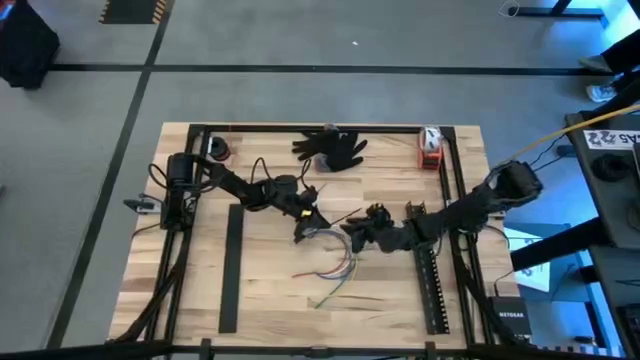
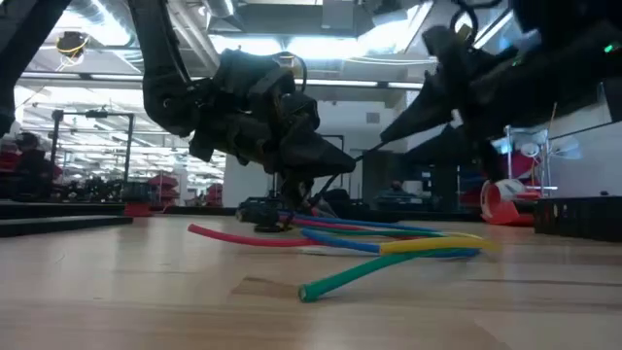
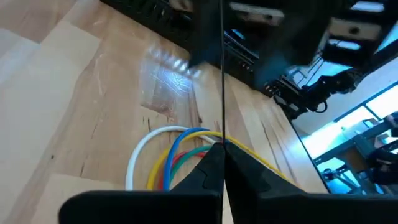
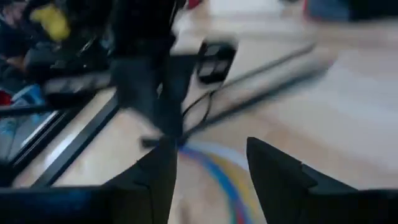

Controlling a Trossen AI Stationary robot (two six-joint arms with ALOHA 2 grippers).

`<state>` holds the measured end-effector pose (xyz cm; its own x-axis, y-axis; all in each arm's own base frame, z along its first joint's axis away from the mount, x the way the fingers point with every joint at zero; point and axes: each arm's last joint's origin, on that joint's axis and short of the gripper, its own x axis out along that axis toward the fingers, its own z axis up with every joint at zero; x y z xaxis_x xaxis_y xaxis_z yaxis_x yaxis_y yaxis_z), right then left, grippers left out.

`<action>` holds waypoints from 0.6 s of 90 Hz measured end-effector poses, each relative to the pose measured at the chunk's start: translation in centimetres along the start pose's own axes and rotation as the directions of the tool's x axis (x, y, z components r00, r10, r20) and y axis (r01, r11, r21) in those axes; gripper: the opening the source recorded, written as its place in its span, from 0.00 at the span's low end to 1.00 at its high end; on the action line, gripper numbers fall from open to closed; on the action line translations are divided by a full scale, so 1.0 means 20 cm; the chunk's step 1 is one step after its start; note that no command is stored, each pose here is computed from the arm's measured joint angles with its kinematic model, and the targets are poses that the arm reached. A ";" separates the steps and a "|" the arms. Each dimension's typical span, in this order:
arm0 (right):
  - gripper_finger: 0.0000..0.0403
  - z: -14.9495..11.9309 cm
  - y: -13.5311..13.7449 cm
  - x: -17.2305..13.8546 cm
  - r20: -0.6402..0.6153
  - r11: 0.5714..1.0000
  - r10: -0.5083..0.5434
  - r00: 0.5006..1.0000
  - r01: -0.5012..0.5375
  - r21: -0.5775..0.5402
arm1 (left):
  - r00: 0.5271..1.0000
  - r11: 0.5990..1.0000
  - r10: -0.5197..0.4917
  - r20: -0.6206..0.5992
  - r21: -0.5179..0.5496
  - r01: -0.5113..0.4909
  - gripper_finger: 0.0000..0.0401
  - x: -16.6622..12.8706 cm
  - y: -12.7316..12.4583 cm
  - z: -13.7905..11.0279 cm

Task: Ziptie cables
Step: Wrap the cable wires with the left black ziptie

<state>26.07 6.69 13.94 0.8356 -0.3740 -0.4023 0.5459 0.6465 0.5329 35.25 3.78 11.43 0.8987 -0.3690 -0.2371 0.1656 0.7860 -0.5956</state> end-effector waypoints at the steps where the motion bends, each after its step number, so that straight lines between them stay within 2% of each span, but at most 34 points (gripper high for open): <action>1: 0.46 0.00 0.00 0.00 -0.002 1.000 0.000 1.000 0.000 -0.008 | 1.000 1.000 0.000 0.001 -0.001 0.000 0.00 0.00 0.00 0.00; 6: 0.46 0.03 -0.02 0.03 -0.017 0.998 0.016 1.000 -0.017 -0.053 | 1.000 1.000 -0.002 0.003 -0.004 0.002 0.00 0.00 0.00 0.00; 16: 0.46 0.09 0.01 0.06 -0.029 0.986 0.126 0.992 -0.128 -0.111 | 1.000 1.000 -0.002 0.001 -0.013 0.002 0.00 0.00 0.00 0.00; 25: 0.42 0.09 -0.01 0.07 -0.068 0.978 0.139 0.988 -0.148 -0.148 | 1.000 1.000 -0.002 0.001 -0.013 0.002 0.00 0.00 0.00 0.00; 35: 0.30 0.09 0.00 0.07 -0.102 0.967 0.169 0.980 -0.185 -0.175 | 1.000 1.000 -0.002 0.001 -0.018 0.002 0.00 0.00 0.00 0.00; 49: 0.06 0.09 0.00 0.07 -0.112 0.948 0.179 0.977 -0.202 -0.245 | 1.000 1.000 -0.002 0.001 -0.030 0.002 0.00 0.00 0.00 0.00; 54: 0.02 0.09 0.00 0.07 -0.116 0.938 0.181 0.977 -0.207 -0.277 | 1.000 1.000 -0.002 0.001 -0.030 0.002 0.00 0.00 0.00 0.00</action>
<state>27.27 5.05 14.66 0.9078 -0.1712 -0.3830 0.3227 0.8683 0.3767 35.26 3.74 11.45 0.8987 -0.3703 -0.2349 0.1555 0.7700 -0.6188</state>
